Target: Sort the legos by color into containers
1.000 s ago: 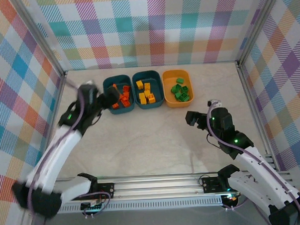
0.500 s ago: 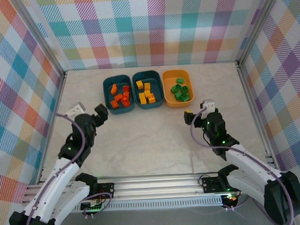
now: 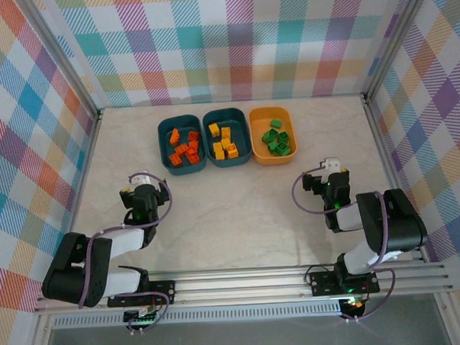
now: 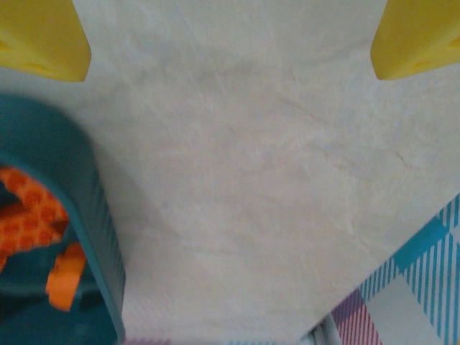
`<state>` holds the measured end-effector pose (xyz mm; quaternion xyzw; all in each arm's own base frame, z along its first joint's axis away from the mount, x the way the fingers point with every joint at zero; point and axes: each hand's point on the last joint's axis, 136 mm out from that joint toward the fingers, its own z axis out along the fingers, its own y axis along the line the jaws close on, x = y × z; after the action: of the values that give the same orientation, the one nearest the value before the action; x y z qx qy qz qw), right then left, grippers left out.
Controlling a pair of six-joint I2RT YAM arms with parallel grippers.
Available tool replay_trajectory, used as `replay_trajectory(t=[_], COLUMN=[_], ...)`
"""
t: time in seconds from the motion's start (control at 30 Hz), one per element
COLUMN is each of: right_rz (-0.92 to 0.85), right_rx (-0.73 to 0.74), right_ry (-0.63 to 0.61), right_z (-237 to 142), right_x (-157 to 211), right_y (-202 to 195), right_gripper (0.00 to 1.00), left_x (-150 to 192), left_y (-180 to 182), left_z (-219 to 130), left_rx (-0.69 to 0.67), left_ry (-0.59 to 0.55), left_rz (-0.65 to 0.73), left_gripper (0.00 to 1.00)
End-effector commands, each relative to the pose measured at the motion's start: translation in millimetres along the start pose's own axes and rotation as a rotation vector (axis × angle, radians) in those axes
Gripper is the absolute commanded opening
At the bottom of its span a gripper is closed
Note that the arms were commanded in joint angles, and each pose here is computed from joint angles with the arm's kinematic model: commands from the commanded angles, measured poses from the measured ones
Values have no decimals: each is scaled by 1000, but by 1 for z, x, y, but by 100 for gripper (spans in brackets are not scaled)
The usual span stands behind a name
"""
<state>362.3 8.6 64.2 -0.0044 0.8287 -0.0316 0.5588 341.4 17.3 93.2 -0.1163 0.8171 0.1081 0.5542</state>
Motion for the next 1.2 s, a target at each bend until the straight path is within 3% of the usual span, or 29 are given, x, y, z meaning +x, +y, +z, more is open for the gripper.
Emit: replay_trajectory(t=[0.0, 0.17, 0.2, 0.27, 0.57, 1.17], right_rz=[59, 77, 92, 92, 92, 90], right_rx=[-61, -81, -73, -73, -72, -72], right_ry=[-139, -19, -18, -18, -14, -16], right_z=[3, 21, 22, 22, 22, 22], right_x=[-43, -39, -39, -40, -39, -39], right_y=[7, 6, 3, 3, 2, 2], right_gripper=[100, 100, 100, 100, 100, 100], left_x=[-29, -11, -6, -6, -5, -4], left_y=[-6, -33, -38, -40, -50, -49], left_z=[12, 36, 40, 47, 46, 45], left_rx=[78, 194, 205, 234, 298, 296], left_ry=[-105, -59, 11, 39, 55, 52], left_rz=[-74, -10, 14, 1, 24, 25], left_gripper=[100, 100, 100, 100, 100, 100])
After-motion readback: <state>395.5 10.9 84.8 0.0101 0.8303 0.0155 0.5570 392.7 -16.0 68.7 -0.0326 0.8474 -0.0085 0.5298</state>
